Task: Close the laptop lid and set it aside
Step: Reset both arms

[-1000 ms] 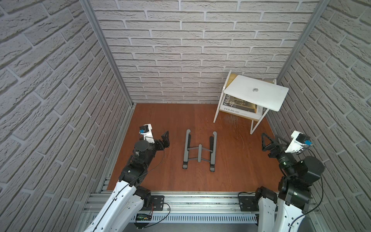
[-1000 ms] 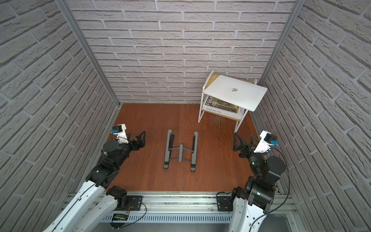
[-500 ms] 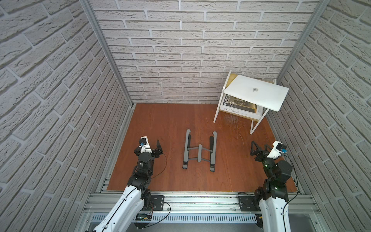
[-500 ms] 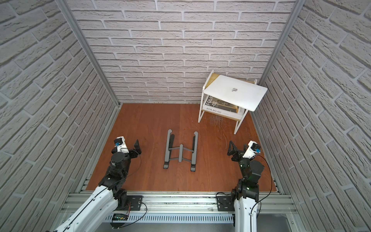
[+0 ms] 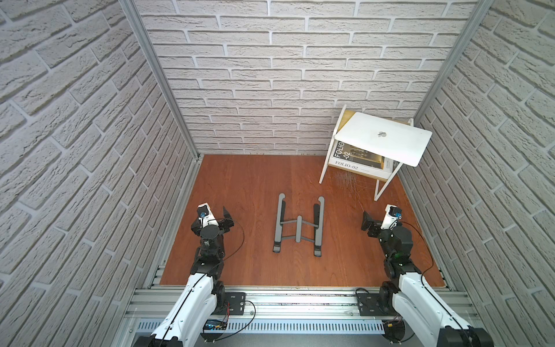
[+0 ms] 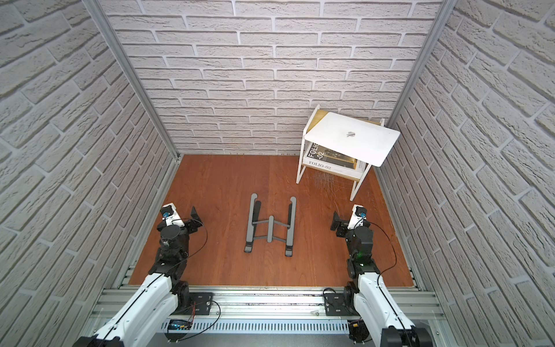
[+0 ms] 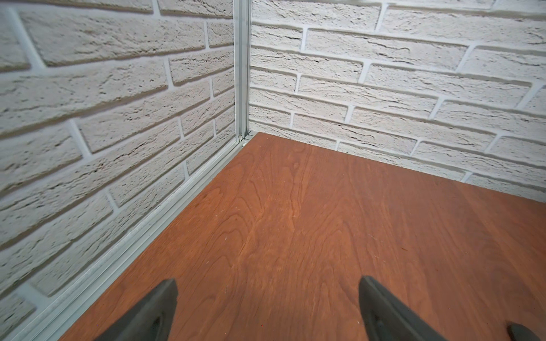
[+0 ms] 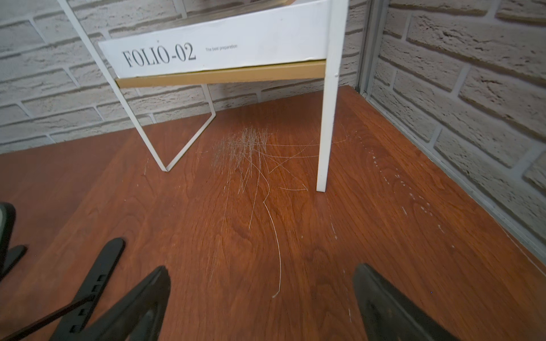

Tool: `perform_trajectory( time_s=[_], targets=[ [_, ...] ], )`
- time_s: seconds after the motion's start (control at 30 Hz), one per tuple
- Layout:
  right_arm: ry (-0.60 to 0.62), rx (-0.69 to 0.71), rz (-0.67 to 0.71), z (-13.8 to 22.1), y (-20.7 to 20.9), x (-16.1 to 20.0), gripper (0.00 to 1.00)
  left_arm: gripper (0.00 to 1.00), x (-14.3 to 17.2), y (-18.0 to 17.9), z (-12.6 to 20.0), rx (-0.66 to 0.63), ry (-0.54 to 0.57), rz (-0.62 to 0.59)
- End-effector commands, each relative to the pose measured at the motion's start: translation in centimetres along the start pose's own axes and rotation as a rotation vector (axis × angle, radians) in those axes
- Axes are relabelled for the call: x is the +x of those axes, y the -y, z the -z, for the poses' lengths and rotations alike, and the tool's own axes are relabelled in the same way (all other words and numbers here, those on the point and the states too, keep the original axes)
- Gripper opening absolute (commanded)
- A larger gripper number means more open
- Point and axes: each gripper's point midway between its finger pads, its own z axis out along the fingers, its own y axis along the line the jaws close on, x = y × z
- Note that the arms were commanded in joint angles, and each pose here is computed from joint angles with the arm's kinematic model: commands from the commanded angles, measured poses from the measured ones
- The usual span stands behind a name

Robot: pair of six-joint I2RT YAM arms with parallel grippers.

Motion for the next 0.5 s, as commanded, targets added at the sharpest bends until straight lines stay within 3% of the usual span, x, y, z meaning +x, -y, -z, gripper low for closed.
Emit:
perform_trajectory(
  time_s=[0.0, 0.2, 0.47],
  targets=[
    [0.134, 0.001, 0.09, -1.2, -1.5, -4.4, 0.99, 0.99, -1.2, 0.0, -0.5, 0.006, 0.051, -0.011],
    [0.096, -0.022, 0.222, -3.8, -4.6, -4.0, 0.99, 0.98, -0.6, 0.2, -1.7, 0.015, 0.041, -0.064],
    [0.056, 0.024, 0.323, -5.6, -4.4, -3.8, 0.99, 0.98, -0.7, 0.8, -3.7, 0.047, 0.039, -0.1]
  ],
)
